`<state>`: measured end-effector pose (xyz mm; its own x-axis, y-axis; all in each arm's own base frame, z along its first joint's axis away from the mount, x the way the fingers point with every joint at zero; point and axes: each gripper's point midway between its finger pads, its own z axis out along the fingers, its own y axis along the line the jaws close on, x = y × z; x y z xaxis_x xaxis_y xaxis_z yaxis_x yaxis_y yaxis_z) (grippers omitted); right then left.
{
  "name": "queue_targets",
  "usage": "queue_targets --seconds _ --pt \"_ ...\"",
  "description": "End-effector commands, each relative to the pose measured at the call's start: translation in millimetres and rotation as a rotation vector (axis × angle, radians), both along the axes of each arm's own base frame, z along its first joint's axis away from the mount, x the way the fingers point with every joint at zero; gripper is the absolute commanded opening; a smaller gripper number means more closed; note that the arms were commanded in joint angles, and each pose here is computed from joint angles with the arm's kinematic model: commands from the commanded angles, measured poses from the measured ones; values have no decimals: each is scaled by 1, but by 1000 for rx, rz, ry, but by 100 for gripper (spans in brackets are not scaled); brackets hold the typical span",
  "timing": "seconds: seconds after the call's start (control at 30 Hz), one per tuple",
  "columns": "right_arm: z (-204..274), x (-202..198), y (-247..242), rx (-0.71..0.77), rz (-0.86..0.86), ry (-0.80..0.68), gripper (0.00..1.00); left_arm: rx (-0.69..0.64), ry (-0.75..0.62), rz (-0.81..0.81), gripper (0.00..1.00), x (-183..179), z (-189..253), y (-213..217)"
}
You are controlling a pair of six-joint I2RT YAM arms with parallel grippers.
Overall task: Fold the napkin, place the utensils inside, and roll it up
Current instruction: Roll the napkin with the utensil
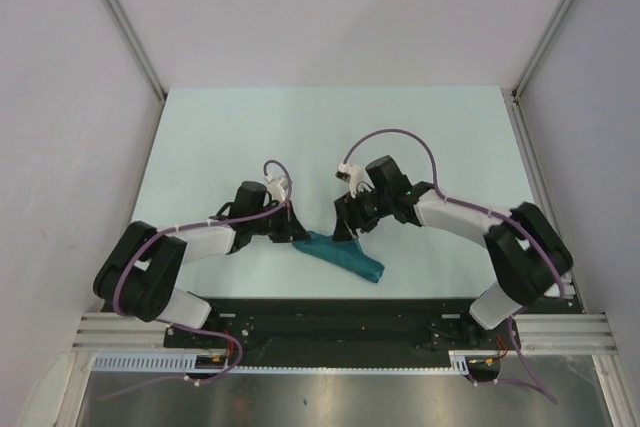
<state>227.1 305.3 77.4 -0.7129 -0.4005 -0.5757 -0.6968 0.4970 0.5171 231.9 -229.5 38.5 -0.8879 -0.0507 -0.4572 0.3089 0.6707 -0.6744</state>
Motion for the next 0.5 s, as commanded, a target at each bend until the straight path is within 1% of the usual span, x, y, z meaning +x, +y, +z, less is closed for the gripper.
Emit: queue_targets --seconds 0.0,0.03,0.07,0.1,0.13,0.17,0.23,0.27,0.4,0.47 --pt "23 8 -7 -120 -59 -320 74 21 42 14 0 4 -5 -2" --pt "30 -6 2 -111 -23 -361 75 24 55 17 0 4 -8 -2" --pt "29 -5 0 -145 -47 -401 75 23 58 19 0 5 -8 -3" --pt "25 -11 -1 -173 -23 -438 75 24 62 18 0 5 -8 -3" --pt "23 -8 -3 -213 -42 -481 75 24 67 20 0 5 -9 -3" --pt "20 -22 5 -221 2 -502 75 27 72 20 0 6 -10 -3" --pt "16 -19 0 -291 -24 -578 75 29 75 18 0 7 -11 -4" --pt "13 -30 7 -303 9 -601 75 29 80 16 0 7 -11 -4" --pt "2 -39 12 -382 49 -690 76 28 91 3 0 9 -12 -7" --pt "0 -36 11 -424 39 -722 76 30 93 1 0 11 -12 -8"
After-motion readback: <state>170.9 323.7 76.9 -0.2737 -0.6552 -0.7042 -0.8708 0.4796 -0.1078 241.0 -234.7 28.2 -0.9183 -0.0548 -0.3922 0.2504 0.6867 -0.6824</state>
